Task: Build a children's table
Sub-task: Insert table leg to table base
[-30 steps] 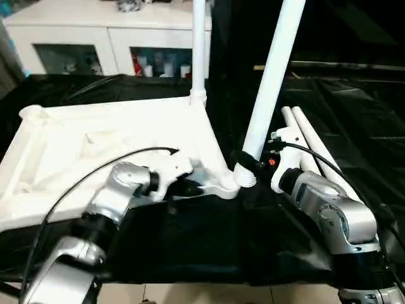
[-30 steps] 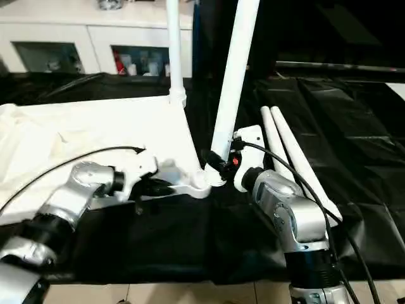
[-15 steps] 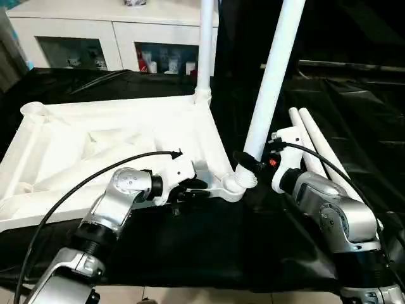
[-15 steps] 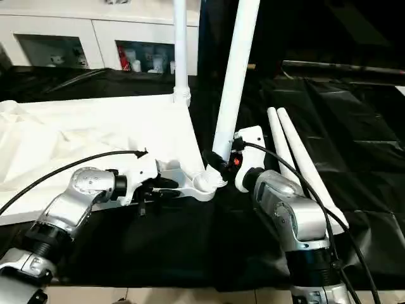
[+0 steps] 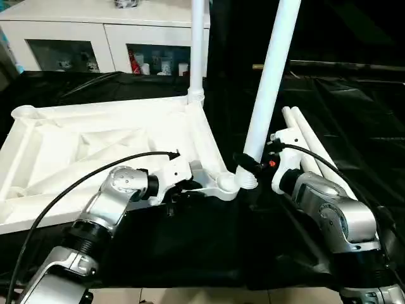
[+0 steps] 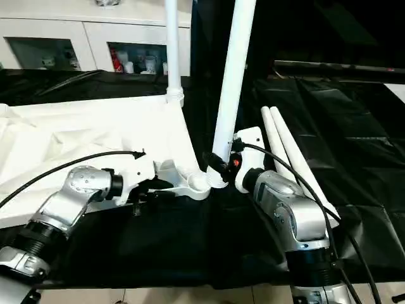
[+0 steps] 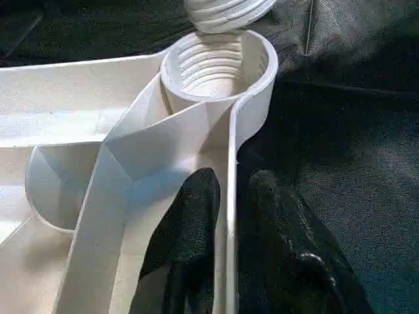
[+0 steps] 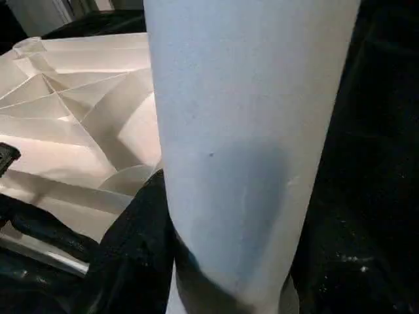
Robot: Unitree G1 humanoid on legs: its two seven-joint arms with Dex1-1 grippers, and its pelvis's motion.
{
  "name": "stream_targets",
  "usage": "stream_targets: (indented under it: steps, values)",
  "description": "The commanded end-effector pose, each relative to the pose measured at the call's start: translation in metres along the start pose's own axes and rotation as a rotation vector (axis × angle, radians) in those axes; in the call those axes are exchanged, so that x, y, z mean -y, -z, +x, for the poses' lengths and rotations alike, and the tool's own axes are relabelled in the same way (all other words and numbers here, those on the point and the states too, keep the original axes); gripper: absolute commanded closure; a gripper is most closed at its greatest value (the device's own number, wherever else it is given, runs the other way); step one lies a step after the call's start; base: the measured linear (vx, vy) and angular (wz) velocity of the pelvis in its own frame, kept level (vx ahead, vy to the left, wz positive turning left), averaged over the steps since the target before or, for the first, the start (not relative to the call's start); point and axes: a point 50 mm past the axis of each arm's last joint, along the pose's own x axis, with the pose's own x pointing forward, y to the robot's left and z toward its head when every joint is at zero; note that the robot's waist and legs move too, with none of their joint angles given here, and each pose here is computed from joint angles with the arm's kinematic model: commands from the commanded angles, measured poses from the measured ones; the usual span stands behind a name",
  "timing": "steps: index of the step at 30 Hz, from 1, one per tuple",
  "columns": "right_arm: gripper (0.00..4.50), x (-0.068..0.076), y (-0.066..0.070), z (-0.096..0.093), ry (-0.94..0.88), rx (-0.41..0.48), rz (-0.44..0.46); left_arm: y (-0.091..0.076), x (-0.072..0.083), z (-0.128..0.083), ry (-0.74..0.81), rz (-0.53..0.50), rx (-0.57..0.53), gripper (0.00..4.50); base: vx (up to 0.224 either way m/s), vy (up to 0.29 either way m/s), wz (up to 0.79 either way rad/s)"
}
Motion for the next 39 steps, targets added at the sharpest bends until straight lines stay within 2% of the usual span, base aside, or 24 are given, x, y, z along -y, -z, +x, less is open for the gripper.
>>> stream_targets:
  steps: [1,2,12,23,26,29,35,39]
  values:
    - [2.59,-0.002,-0.004,0.001,-0.011,0.015,-0.017,0.017,0.002,-0.005,0.001,-0.064,-0.070,3.44,0.000,0.000,0.00]
    - [2.59,-0.002,-0.004,0.001,-0.012,0.015,-0.018,0.017,0.002,-0.006,0.002,-0.066,-0.072,3.72,0.000,0.000,0.00]
    - [2.59,-0.003,-0.003,0.002,-0.025,0.009,-0.028,0.018,0.003,-0.010,0.001,-0.097,-0.086,4.40,0.000,0.000,0.00]
    - [2.59,-0.004,-0.004,0.002,-0.036,0.003,-0.041,0.018,0.006,-0.010,0.024,-0.102,-0.104,4.50,0.000,0.000,0.00]
    - [2.59,-0.010,-0.004,0.004,-0.092,-0.004,-0.050,0.016,0.005,-0.009,0.024,-0.109,-0.103,4.50,0.000,0.000,0.00]
    - [2.59,-0.016,-0.002,0.009,-0.149,-0.016,-0.060,0.012,0.006,-0.007,0.035,-0.127,-0.100,4.50,0.000,0.000,0.00]
    - [2.59,-0.015,0.007,0.021,-0.172,-0.047,-0.030,0.004,0.012,-0.001,0.084,-0.123,-0.093,4.50,0.000,0.000,0.00]
    - [2.59,-0.015,0.008,0.024,-0.181,-0.049,-0.028,0.001,0.014,0.001,0.093,-0.116,-0.086,4.50,0.000,0.000,0.00]
